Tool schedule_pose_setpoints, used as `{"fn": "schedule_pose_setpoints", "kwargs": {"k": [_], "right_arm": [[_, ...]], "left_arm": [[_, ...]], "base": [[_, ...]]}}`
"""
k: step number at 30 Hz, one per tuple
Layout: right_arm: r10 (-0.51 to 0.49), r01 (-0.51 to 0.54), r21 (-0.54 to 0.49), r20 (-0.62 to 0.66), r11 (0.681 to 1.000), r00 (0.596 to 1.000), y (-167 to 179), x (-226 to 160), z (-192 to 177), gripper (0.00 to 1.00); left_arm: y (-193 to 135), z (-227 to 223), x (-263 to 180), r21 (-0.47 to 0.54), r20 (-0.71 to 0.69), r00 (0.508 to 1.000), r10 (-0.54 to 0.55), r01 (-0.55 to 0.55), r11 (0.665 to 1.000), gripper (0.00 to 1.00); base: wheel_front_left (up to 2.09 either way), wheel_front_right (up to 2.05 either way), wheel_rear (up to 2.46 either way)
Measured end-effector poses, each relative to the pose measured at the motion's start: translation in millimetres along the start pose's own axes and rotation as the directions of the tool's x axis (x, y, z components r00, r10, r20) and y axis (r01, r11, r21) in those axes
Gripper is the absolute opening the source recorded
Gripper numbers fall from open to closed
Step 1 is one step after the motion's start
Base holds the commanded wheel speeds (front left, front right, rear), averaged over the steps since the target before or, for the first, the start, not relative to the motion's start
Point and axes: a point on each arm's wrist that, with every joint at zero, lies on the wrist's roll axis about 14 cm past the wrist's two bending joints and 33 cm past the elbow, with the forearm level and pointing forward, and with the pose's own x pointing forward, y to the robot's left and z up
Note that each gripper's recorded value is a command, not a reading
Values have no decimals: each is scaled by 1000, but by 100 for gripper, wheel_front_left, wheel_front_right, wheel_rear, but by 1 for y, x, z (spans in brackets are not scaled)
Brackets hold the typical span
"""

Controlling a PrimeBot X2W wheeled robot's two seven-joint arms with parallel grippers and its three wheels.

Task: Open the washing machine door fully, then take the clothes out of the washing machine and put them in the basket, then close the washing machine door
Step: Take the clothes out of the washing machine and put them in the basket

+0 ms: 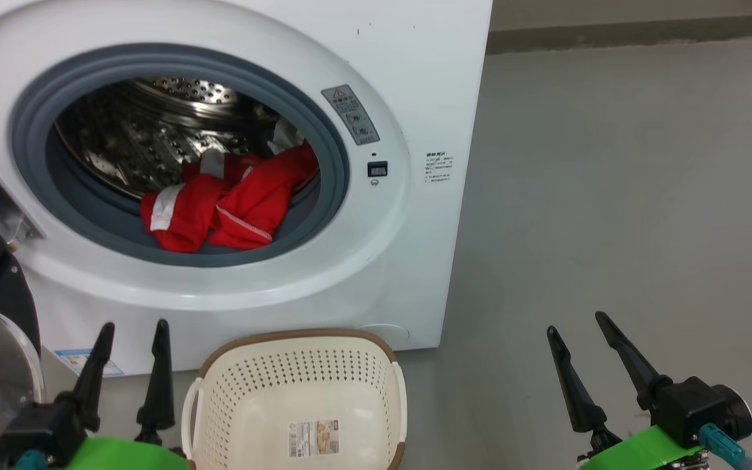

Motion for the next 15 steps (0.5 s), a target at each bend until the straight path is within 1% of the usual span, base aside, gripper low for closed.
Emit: {"fn": "schedule_pose_setpoints", "kwargs": {"k": [6, 15], "right_arm": [[16, -16, -12, -3, 1000, 1000, 1, 13, -1, 100], [36, -37, -17, -16, 999, 999, 1, 38, -8, 100]], "left_arm": [[2, -8, 21, -1, -18, 1000, 8, -8, 1000, 100], [-1, -17, 69, -7, -14, 1000, 9, -9, 1000, 100]], "base": [[0, 0, 0], [0, 0, 0]]}}
